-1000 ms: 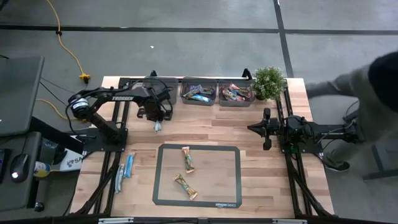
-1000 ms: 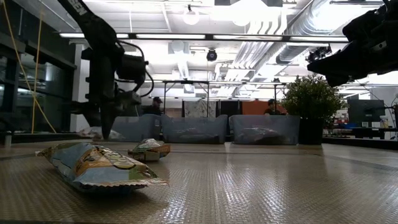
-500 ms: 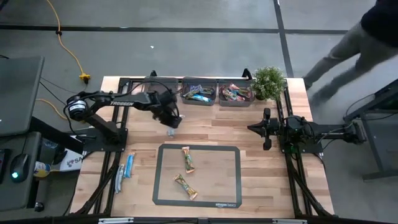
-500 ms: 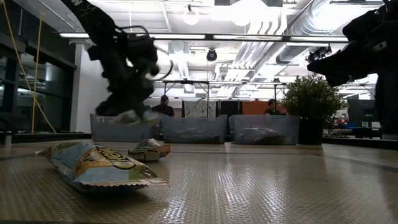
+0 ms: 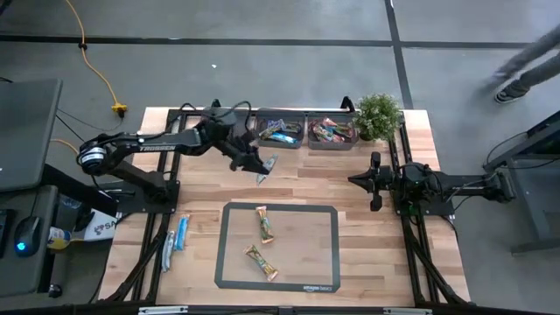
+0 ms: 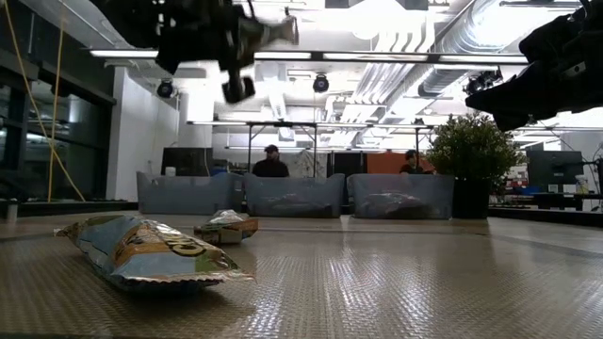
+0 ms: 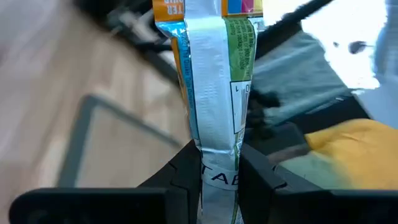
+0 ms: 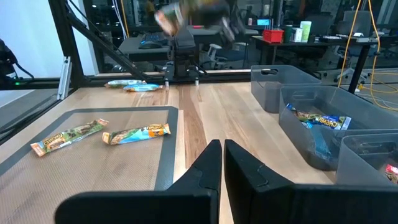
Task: Pick and place Granola Bars by type
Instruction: Put the orange granola bar into the left black bin
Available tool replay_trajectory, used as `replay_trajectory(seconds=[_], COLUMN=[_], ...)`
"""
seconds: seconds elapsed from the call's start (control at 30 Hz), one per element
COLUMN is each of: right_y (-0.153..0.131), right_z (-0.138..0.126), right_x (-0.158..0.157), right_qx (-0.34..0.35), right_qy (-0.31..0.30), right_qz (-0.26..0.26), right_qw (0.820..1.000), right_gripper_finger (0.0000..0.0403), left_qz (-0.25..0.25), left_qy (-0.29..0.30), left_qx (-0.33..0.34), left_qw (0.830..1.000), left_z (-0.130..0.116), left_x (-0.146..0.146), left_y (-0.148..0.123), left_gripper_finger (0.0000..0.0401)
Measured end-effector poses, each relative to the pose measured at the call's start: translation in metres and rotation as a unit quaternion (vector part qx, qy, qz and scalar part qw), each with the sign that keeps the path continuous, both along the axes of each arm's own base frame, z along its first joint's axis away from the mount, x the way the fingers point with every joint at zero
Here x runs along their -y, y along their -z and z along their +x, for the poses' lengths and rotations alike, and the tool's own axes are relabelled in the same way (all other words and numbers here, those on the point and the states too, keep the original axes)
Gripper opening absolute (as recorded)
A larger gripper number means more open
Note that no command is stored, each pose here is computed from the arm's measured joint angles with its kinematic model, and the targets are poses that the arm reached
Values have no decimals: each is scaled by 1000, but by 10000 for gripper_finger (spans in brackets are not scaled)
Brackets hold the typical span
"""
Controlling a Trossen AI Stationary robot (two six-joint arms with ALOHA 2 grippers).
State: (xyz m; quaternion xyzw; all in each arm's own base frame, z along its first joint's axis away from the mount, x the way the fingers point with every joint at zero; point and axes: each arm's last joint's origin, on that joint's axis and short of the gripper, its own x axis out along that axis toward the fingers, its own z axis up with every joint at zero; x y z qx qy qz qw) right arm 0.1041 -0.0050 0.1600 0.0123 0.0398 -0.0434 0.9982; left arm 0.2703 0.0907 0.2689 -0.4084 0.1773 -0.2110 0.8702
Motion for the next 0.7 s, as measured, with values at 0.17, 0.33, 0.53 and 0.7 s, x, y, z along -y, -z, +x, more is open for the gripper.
replay_trajectory(seconds=[0.17,0.33,0.53,0.7], right_y=[0,0,0,0], right_z=[0,0,0,0], right_x=[0,0,0,0], right_qx=[0,0,0,0], right_qy=[0,0,0,0], right_qz=[0,0,0,0], right_qw=[1000,1000,1000,1000], right_gripper_finger=[1,2,1,5], left_qz=[26,57,97,101], left_qy=[-6,-93,-236,-371], left_qx=[93,147,187,192], left_qw=[995,983,949,903], left_z=[-11,-32,-63,-86], left_x=[-1,-15,-38,-56], left_y=[-30,-54,-75,-84], left_gripper_finger=[76,76,76,76])
